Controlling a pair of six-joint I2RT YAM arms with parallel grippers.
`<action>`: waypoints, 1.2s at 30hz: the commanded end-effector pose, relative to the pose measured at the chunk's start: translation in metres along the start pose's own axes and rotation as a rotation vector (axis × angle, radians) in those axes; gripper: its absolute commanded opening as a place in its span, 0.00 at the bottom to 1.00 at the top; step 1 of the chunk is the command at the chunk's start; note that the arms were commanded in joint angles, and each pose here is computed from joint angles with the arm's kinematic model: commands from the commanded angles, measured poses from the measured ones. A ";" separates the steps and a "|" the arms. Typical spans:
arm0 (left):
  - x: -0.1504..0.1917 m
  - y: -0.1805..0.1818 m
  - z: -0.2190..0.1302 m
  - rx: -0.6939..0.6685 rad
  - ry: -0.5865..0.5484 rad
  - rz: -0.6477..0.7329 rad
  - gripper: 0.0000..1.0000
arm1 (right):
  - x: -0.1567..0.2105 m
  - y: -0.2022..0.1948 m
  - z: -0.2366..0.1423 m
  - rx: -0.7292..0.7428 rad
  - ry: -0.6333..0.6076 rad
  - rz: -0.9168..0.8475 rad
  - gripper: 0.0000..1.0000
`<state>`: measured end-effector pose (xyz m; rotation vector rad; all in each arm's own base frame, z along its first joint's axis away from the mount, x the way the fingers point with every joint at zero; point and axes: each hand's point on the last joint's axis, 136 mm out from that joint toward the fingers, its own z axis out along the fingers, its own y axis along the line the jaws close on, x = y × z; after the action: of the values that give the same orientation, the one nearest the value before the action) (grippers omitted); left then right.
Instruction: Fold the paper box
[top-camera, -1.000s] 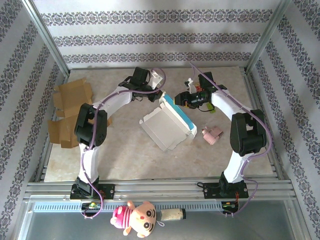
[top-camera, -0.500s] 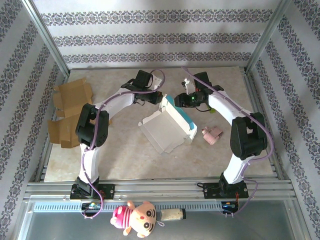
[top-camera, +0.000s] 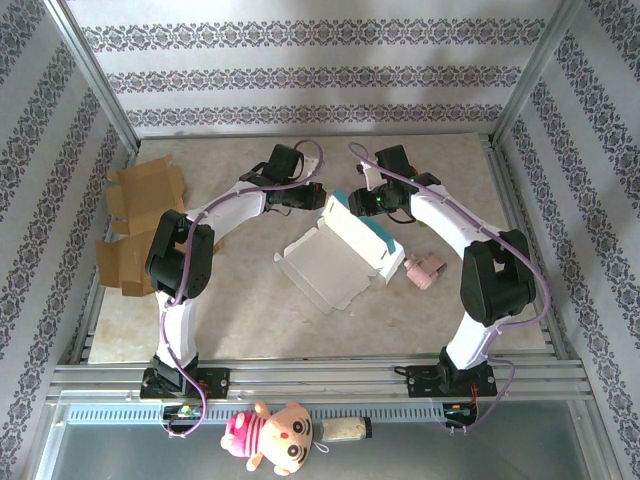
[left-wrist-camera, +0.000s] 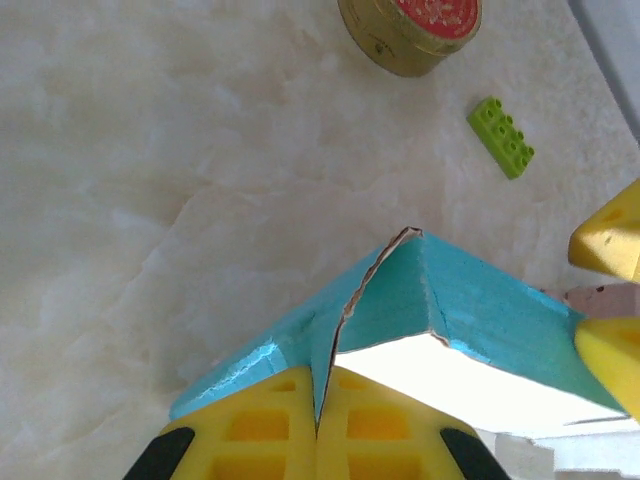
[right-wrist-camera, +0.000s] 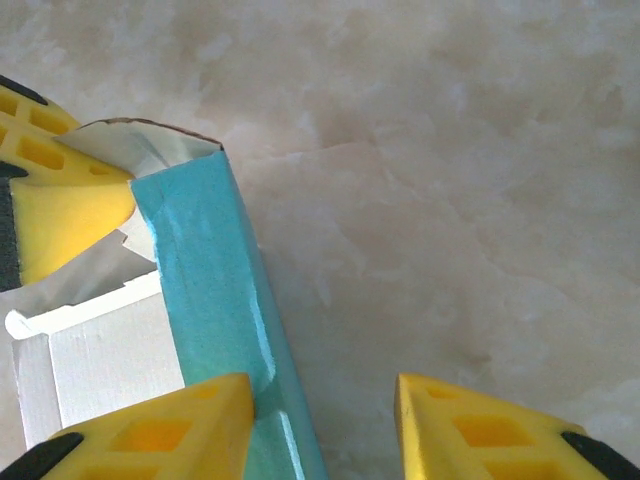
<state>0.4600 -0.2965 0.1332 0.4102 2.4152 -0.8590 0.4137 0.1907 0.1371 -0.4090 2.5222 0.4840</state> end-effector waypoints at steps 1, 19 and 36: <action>-0.041 -0.044 -0.008 0.153 -0.138 0.037 0.05 | 0.016 0.001 0.001 0.020 0.041 -0.030 0.42; -0.061 -0.041 0.023 0.272 -0.275 -0.064 0.06 | 0.013 0.006 -0.004 0.010 0.012 -0.018 0.41; -0.022 -0.037 0.017 0.240 -0.220 -0.027 0.28 | 0.016 -0.001 -0.002 0.047 0.015 -0.010 0.41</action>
<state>0.4793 -0.3296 0.1221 0.2454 2.1836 -1.1747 0.4068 0.1884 0.1411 -0.4094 2.4983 0.4586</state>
